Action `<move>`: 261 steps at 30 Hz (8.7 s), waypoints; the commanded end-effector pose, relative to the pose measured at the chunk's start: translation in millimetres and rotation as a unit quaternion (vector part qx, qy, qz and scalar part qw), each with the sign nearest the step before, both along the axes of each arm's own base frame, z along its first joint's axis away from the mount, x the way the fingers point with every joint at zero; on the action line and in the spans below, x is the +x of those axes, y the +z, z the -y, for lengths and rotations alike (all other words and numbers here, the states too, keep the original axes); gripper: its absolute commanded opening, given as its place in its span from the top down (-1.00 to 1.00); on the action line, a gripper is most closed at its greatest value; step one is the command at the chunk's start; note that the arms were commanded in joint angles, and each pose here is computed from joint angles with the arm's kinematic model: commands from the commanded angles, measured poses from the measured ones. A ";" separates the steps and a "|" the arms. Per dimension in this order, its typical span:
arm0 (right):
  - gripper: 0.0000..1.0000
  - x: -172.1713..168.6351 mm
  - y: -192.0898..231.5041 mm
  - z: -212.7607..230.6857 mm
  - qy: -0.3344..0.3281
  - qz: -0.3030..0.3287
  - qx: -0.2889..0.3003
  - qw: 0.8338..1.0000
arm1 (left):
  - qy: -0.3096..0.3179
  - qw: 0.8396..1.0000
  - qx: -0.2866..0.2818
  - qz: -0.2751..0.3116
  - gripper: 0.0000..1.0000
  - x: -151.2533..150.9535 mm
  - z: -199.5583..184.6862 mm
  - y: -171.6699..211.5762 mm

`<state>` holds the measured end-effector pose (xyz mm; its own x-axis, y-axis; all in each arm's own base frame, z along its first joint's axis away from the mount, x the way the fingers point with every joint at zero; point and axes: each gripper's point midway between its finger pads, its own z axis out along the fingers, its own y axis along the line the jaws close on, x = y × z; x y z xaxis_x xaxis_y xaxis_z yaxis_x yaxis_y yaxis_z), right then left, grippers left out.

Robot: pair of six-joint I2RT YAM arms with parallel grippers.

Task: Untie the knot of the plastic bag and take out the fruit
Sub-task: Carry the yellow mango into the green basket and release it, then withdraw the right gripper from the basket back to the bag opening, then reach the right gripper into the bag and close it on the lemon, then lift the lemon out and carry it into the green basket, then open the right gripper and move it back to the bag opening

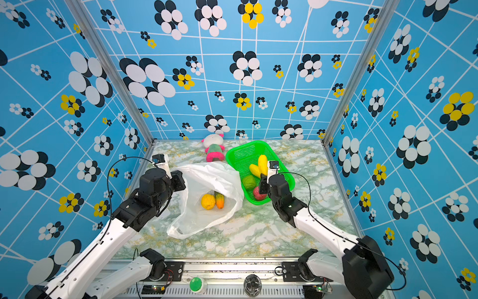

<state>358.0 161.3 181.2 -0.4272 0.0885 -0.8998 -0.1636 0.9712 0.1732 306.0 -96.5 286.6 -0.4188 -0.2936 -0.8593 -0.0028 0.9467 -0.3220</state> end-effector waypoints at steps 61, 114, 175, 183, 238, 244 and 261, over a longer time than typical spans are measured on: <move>0.34 -237.5 -4.1 -242.2 0.564 0.124 -0.265 0.772 | 0.016 1.000 -0.005 0.007 0.87 -2.9 -8.8 5.1; -0.88 -23.6 -142.8 -292.0 0.208 -0.053 -0.266 0.940 | 0.007 1.000 -0.013 0.013 0.86 -4.0 -5.8 7.1; 0.15 -134.4 46.7 -212.6 0.323 0.224 -0.028 0.919 | 0.014 1.000 -0.007 0.006 0.85 -2.2 -7.7 3.5; 0.29 -78.3 44.5 -131.7 0.178 0.179 0.002 0.968 | 0.016 1.000 -0.008 0.008 0.84 -3.1 -8.8 4.0; -0.55 43.1 -29.3 -16.7 0.035 -0.019 -0.029 0.999 | 0.023 1.000 0.000 0.001 0.84 -0.1 -10.9 1.6; -0.34 -38.4 30.0 -84.1 0.177 0.089 -0.048 0.979 | 0.024 1.000 -0.002 0.005 0.85 -0.9 -12.1 3.2; 0.35 -157.4 -28.1 -250.1 0.498 0.108 -0.173 0.843 | 0.020 1.000 -0.004 0.001 0.86 -0.7 -10.6 1.4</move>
<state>198.0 394.8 158.0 -0.0003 -0.4632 -0.8862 -0.9106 0.3664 -0.1913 305.8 -90.0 287.5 -0.4102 -0.3033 -0.8601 -0.0249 0.9465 -0.3219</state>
